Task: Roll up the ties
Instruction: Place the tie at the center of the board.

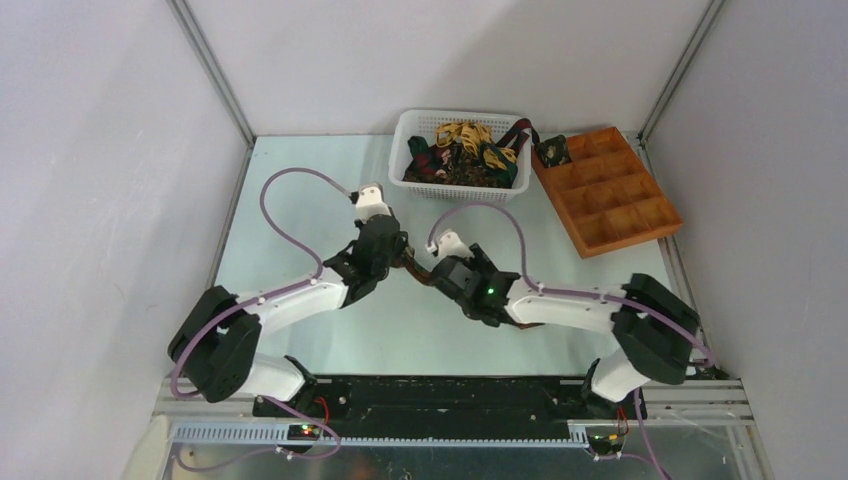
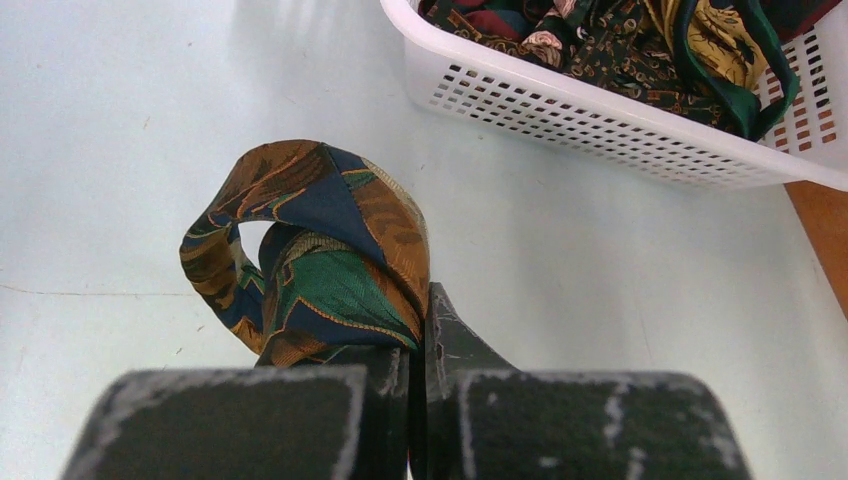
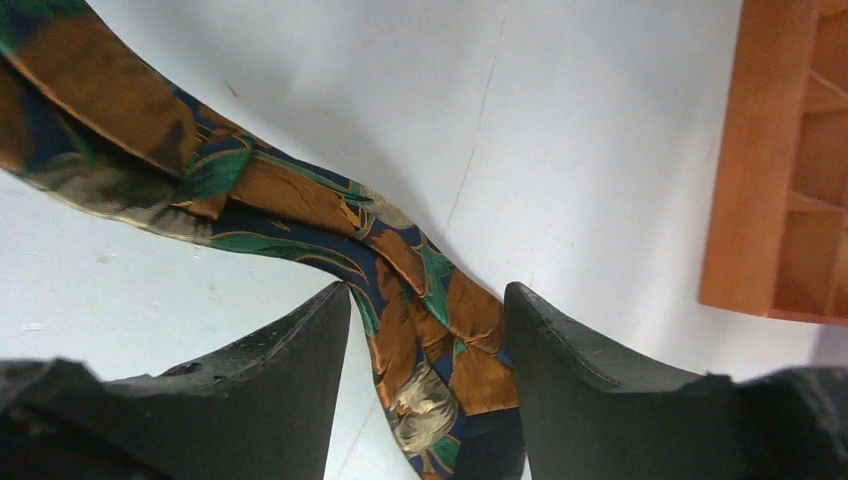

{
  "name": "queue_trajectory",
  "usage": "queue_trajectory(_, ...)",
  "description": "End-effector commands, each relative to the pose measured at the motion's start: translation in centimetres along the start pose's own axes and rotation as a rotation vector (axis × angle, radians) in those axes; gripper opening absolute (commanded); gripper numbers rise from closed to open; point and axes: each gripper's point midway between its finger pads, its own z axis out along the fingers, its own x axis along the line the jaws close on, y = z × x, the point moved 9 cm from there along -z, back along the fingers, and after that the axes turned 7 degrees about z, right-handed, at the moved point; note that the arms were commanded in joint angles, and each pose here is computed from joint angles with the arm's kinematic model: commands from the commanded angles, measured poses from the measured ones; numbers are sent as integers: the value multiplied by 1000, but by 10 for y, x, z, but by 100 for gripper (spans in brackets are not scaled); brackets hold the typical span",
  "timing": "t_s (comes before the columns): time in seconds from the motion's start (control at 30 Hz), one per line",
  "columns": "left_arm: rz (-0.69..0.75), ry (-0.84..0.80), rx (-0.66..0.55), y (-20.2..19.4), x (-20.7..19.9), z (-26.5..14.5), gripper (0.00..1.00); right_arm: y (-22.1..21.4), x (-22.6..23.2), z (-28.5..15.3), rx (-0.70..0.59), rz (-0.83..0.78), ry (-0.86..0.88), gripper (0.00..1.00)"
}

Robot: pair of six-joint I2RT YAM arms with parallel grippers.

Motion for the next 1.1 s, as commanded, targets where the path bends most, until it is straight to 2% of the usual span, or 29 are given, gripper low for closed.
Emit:
queue_trajectory(0.0, 14, -25, -28, 8, -1, 1, 0, 33, -10, -26, -66, 290, 173, 62)
queue_trajectory(0.1, 25, -40, -11, 5, -4, 3, 0, 34, -25, -37, -52, 433, 251, 65)
queue_trajectory(0.13, 26, -41, -10, 5, -5, 4, 0, 29, -33, -34, -33, 473, 237, 68)
queue_trajectory(0.2, 34, -45, -4, 4, -6, 5, 0, 19, -48, -34, 20, 584, 207, 68)
queue_trajectory(0.33, 47, -54, -7, 5, -7, 5, 2, -7, -70, -28, 115, 793, 120, 50)
queue_trajectory(0.43, 52, -65, -9, 8, -9, 6, 9, -31, -72, -21, 210, 915, 96, 35)
queue_trajectory(0.47, 53, -69, -12, 9, -10, 6, 10, -36, -74, -17, 231, 962, 76, 33)
queue_trajectory(0.6, 55, -98, -8, 8, -14, 6, 11, -53, -71, -6, 302, 1036, 78, 23)
queue_trajectory(0.83, 77, -128, 13, 5, -24, 9, 10, -62, -65, 7, 349, 1062, 86, 8)
queue_trajectory(0.87, 76, -135, 13, 7, -27, 9, 10, -64, -63, 8, 363, 1067, 86, 2)
queue_trajectory(1.07, 94, -156, 35, 7, -38, 15, 11, -79, -66, 13, 422, 1136, -13, 0)
